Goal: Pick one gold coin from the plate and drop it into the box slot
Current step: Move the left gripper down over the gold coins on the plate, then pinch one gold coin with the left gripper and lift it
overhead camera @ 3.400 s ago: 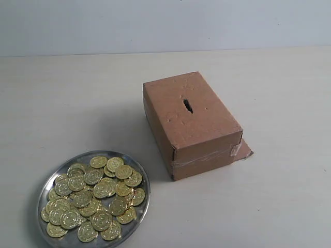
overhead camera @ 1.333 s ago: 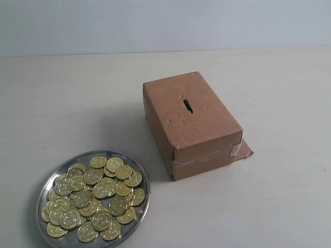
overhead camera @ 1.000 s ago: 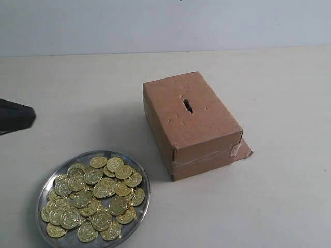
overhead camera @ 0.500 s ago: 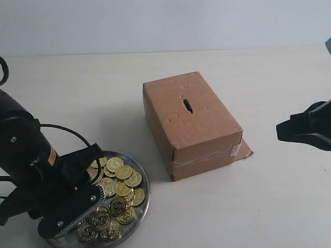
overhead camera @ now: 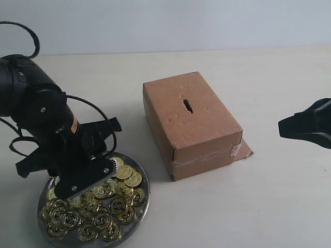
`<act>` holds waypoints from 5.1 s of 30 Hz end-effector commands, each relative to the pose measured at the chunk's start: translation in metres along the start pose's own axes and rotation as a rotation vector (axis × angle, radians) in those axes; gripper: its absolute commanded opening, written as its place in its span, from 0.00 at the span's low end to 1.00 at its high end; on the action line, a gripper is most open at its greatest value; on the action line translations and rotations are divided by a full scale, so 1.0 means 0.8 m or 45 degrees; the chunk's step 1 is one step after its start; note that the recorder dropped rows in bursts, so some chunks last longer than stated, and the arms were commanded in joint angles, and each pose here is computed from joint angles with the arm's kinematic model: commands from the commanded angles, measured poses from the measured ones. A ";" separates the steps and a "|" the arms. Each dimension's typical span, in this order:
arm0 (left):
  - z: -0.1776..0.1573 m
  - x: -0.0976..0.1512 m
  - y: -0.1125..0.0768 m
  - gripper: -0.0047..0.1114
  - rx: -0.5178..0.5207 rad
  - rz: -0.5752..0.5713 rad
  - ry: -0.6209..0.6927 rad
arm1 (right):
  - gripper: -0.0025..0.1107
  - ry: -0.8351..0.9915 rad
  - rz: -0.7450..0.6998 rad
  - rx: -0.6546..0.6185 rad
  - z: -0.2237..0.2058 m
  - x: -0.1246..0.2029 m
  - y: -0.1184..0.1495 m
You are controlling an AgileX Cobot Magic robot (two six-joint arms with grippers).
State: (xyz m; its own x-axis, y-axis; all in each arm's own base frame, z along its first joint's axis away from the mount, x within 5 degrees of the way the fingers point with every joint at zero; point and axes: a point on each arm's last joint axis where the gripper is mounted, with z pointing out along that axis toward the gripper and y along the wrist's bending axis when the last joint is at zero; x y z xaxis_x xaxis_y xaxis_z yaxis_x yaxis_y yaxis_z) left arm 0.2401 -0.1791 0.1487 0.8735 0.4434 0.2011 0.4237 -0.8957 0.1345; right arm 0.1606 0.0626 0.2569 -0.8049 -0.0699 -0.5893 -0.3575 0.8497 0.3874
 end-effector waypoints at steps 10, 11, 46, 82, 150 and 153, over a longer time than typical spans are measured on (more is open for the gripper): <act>-0.013 -0.044 -0.037 0.49 0.198 0.161 -0.216 | 0.02 -0.028 -0.013 -0.005 -0.003 -0.003 0.002; -0.012 -0.048 -0.036 0.49 0.199 0.167 -0.226 | 0.02 -0.028 -0.013 -0.005 -0.003 -0.003 0.002; 0.007 -0.069 -0.042 0.49 0.288 0.173 -0.265 | 0.02 -0.032 -0.007 -0.010 -0.003 -0.003 0.003; 0.024 -0.065 -0.030 0.49 0.295 0.172 -0.234 | 0.02 -0.029 -0.005 -0.014 -0.003 -0.003 0.003; 0.027 -0.067 -0.020 0.29 0.191 0.126 -0.234 | 0.02 -0.034 0.001 -0.018 -0.003 -0.004 0.004; 0.027 -0.067 -0.020 0.22 0.191 0.097 -0.231 | 0.02 -0.034 0.001 -0.018 -0.003 -0.004 0.004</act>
State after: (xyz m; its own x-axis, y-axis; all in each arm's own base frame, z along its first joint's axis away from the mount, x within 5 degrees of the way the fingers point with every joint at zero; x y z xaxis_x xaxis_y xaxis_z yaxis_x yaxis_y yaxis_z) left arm 0.1927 -0.1868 0.1180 0.9385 0.3440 0.0298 0.3449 -0.9380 -0.0345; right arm 0.1607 0.0635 0.2577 -0.8058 -0.0563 -0.5895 -0.3533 0.8446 0.4023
